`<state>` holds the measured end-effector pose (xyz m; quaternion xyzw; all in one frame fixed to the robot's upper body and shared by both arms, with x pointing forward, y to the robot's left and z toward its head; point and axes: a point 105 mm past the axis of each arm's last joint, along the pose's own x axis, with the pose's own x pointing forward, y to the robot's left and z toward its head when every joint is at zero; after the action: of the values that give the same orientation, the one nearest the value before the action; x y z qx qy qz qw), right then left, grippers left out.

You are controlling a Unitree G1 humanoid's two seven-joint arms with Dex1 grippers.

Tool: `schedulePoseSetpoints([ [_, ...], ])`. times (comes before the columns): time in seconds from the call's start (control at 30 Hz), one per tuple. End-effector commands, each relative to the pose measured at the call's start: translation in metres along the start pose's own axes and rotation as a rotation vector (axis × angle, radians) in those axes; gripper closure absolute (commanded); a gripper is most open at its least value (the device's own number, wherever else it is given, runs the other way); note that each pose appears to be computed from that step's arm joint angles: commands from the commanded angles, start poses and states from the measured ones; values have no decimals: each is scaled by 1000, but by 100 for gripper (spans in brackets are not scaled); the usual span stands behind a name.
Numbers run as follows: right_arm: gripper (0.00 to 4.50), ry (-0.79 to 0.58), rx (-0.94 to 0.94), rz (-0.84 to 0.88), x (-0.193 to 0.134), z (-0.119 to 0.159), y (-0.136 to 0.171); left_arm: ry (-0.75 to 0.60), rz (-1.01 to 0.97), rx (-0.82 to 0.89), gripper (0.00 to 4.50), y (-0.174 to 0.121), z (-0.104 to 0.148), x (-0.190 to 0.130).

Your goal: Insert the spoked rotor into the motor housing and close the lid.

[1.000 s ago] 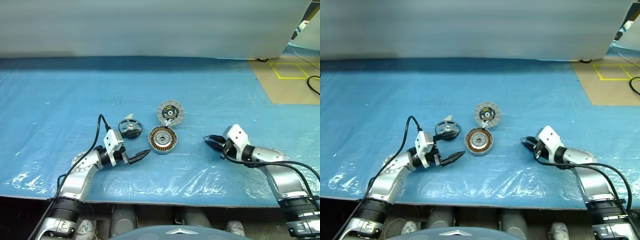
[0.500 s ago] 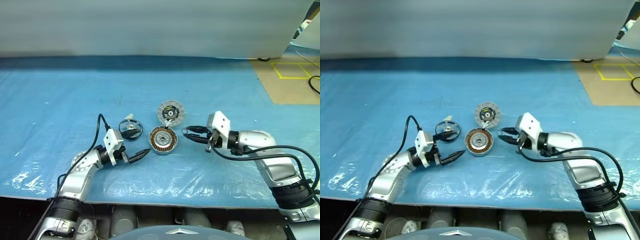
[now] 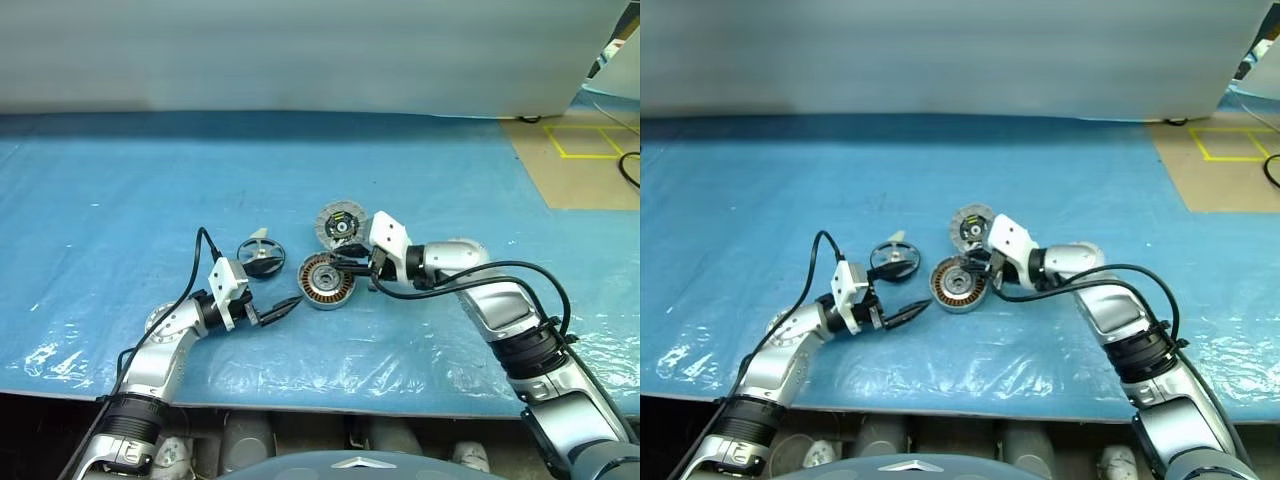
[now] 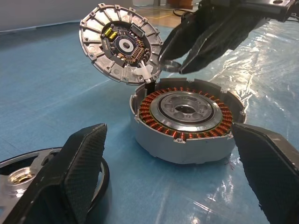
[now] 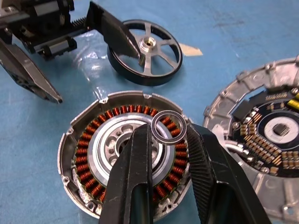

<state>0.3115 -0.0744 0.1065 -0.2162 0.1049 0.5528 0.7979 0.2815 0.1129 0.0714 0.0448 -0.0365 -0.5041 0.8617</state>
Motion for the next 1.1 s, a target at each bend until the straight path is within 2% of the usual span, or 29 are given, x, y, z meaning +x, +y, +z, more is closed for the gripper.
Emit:
schedulePoseSetpoints([
  [0.03, 384, -24, -22, 26, 3, 6, 6, -20, 2, 33, 0, -1, 7, -1],
  [0.43, 384, 0, 0, 71, 11, -5, 20, -28, 3, 38, 0, 0, 10, 0],
  [1.1, 384, -14, 52, 45, 12, -5, 15, -40, -8, 41, 0, -2, 13, 1],
])
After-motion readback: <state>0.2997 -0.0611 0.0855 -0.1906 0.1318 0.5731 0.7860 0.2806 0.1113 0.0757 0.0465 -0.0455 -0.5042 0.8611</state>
